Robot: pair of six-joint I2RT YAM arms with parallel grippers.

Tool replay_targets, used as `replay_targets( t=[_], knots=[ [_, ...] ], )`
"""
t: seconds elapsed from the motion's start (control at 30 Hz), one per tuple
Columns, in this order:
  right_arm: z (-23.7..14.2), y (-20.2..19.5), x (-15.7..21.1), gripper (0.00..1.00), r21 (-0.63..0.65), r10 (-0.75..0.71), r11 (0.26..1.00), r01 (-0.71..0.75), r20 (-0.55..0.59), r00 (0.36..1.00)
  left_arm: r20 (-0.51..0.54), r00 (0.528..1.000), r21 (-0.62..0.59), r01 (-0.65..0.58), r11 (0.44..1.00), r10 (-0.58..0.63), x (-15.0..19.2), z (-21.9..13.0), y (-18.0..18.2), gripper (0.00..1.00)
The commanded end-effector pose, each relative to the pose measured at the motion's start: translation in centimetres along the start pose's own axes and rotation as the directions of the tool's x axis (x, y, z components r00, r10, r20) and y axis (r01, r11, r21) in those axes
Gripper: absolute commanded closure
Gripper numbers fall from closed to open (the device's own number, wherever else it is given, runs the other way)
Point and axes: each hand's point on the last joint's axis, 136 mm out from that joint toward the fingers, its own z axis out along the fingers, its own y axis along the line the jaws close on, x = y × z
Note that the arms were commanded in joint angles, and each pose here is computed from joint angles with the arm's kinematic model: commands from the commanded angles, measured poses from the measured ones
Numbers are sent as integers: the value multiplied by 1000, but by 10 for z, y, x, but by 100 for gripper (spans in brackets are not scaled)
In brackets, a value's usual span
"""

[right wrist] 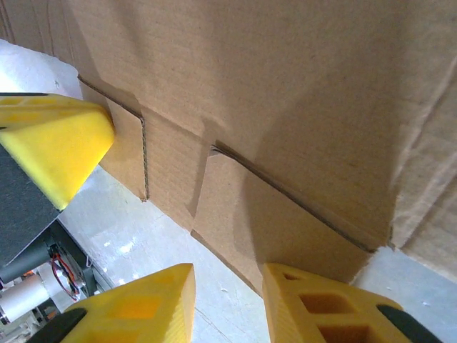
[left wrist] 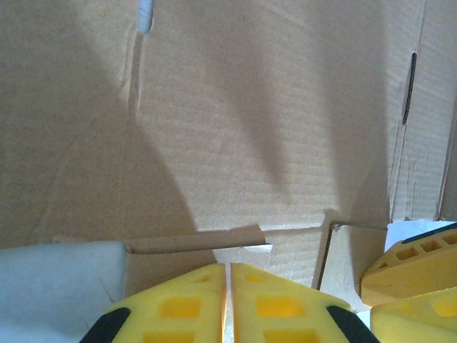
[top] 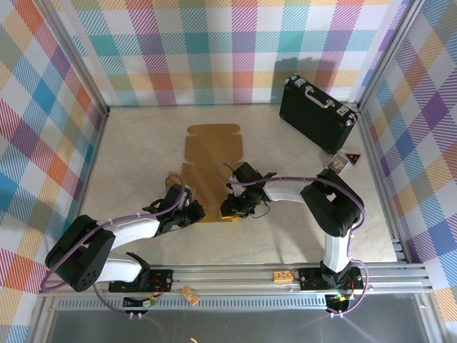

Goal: Fold the paper box

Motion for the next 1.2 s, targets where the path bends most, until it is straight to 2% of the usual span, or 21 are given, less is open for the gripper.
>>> replay_targets(
  t=[0.0, 0.1, 0.2, 0.27, 0.47, 0.63, 0.8, 0.93, 1.07, 1.17],
  knots=[
    [22, -41, 18, 68, 110, 68, 992, -62, -54, 996, -125, 991, -98, 25, 995, -38, 37, 4, 31, 87],
    [21, -42, 20, 68, 110, 63, 992, -57, -48, 997, -123, 992, -92, 24, 996, -35, 37, 2, 30, 87],
    [10, -24, 15, 67, 64, 22, 998, -20, -21, 1000, -113, 993, -82, 15, 997, -25, 32, -4, 23, 87],
    [-6, -11, 8, 61, 71, -22, 997, 21, 16, 1000, -96, 995, -77, -1, 997, -6, 24, -12, 13, 86],
    [-56, 20, -11, 51, 99, -113, 990, 102, 112, 987, -18, 998, -92, -64, 994, 63, -4, -58, -13, 60],
    [-89, 17, -33, 46, 114, -96, 991, 76, 182, 979, 62, 987, -103, -143, 984, 150, -32, -100, -36, 44],
    [-109, -5, -69, 42, 168, -66, 985, 28, 227, 972, 22, 989, -65, -147, 987, 148, -47, -89, -58, 46],
    [-117, -31, -104, 40, 211, -27, 977, -26, 245, 969, -33, 991, -76, -134, 988, 132, -66, -61, -70, 54],
    [-120, -54, -133, 38, 278, -37, 960, -33, 241, 970, -66, 990, -96, -128, 987, 122, -81, -35, -71, 60],
    [-115, -60, -146, 37, 243, -10, 969, -44, 218, 976, -118, 987, -110, -118, 987, 105, -80, -15, -63, 64]
  ],
)
